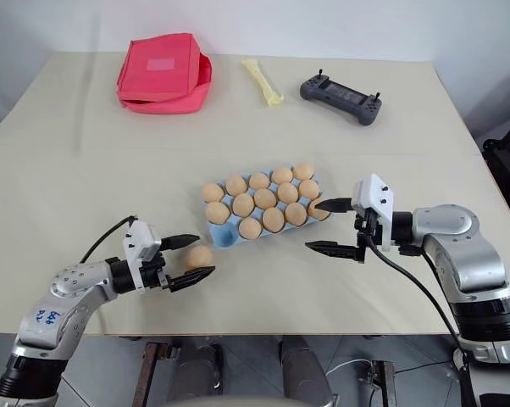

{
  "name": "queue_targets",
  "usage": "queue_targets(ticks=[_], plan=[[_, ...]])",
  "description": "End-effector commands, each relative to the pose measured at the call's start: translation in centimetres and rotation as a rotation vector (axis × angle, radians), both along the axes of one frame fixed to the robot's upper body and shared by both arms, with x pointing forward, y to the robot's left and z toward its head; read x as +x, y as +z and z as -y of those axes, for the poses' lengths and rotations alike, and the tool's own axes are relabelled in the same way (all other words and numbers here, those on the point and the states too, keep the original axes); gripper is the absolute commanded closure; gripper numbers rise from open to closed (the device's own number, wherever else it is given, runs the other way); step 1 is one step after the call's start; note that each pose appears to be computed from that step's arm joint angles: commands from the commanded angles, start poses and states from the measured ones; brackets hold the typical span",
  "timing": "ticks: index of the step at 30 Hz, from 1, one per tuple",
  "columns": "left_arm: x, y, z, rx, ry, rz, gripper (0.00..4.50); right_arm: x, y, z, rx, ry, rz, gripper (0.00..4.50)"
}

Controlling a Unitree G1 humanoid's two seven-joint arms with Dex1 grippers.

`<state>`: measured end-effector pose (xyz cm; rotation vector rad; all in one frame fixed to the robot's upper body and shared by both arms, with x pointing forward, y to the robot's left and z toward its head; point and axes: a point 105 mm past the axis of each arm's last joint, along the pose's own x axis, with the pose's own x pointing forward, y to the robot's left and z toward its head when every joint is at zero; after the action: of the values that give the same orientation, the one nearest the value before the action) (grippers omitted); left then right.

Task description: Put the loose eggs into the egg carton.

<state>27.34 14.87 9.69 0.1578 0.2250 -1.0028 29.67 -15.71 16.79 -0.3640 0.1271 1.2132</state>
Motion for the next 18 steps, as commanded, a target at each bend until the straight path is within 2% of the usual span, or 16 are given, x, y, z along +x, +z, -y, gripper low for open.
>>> queue_targets(ticks=[1,4,9,10,11,15,18], plan=[[0.1,0.1,0.5,-0.002,-0.014,0.001,0.0,-0.2,0.9,-0.2,0.014,0.004,0.039,0.04],[0.1,0.7,0.7,-0.016,-0.028,0.013,0.6,-0.1,0.9,-0.2,0.019,-0.005,0.042,0.0],[-0.1,1.0,0.1,-0.023,-0.027,0.005,2.25,0.0,0.8,-0.1,0.017,-0.017,0.045,0.0],[-0.2,1.2,0.0,-0.025,-0.03,0.002,2.45,0.0,0.9,-0.1,0.017,-0.019,0.046,0.0],[-0.4,1.4,-0.2,-0.027,-0.033,-0.003,2.58,0.0,0.9,-0.1,0.018,-0.022,0.047,0.0],[-0.8,2.9,-1.4,-0.02,-0.034,0.004,2.6,-0.1,0.9,0.1,0.019,-0.032,0.05,0.0],[-0.7,5.3,-1.1,-0.073,-0.057,0.024,2.6,-0.3,0.8,0.2,0.019,-0.039,0.048,0.0]])
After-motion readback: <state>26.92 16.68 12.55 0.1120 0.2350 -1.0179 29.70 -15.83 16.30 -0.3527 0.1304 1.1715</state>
